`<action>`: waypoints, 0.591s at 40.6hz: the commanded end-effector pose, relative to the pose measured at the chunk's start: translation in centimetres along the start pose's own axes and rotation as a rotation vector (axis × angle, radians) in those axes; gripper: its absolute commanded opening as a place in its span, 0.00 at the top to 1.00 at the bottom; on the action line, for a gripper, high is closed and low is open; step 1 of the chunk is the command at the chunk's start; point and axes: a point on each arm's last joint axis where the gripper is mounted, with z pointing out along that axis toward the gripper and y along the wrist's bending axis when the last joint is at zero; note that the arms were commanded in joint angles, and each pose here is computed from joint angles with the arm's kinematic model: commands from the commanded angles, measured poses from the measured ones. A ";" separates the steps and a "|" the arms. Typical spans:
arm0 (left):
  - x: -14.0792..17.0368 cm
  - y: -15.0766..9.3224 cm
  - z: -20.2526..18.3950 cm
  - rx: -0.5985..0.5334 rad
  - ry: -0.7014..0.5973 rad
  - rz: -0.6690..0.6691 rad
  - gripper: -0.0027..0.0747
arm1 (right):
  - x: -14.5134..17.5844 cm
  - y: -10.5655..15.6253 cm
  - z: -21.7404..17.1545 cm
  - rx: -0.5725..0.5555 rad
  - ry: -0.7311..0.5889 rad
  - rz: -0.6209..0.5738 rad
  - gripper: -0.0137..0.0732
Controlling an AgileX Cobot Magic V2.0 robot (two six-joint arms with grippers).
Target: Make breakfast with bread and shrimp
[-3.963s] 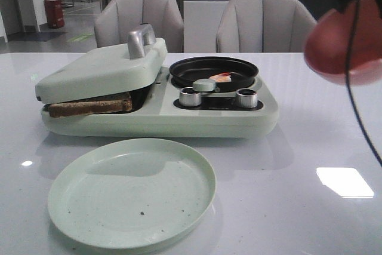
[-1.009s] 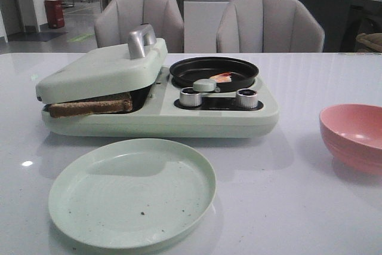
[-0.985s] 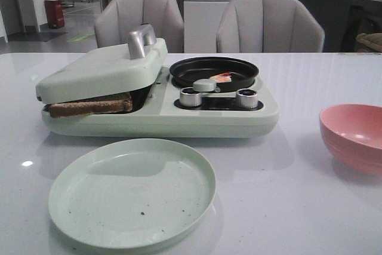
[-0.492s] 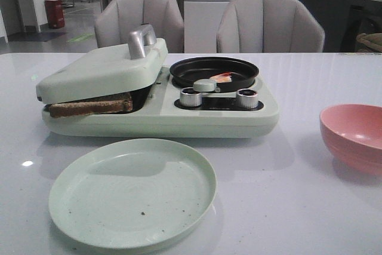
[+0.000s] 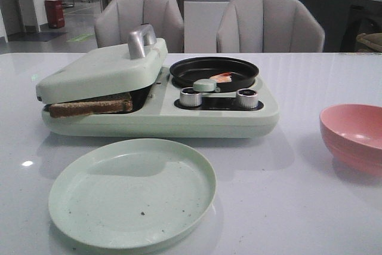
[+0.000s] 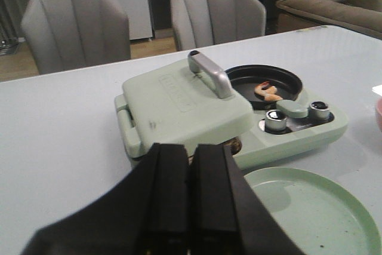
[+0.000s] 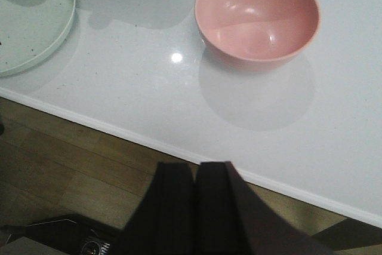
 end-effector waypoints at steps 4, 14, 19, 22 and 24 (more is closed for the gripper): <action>1.8 0.8 -0.5 -0.099 -0.121 -0.088 0.83 | -1.2 0.0 -0.4 -0.003 -0.085 -0.005 0.80; 5.6 1.1 0.5 -0.149 -0.156 -0.112 0.83 | -1.2 0.0 -0.4 -0.003 -0.085 -0.005 0.80; 7.4 1.3 0.8 -0.182 -0.176 -0.112 0.84 | -1.2 0.0 -0.4 -0.003 -0.085 -0.005 0.80; 8.1 1.3 1.0 -0.184 -0.178 -0.112 0.84 | -1.2 0.0 -0.4 -0.003 -0.085 -0.005 0.80; 8.2 1.3 1.0 -0.187 -0.150 -0.099 0.84 | -1.2 0.0 -0.4 -0.003 -0.085 -0.005 0.80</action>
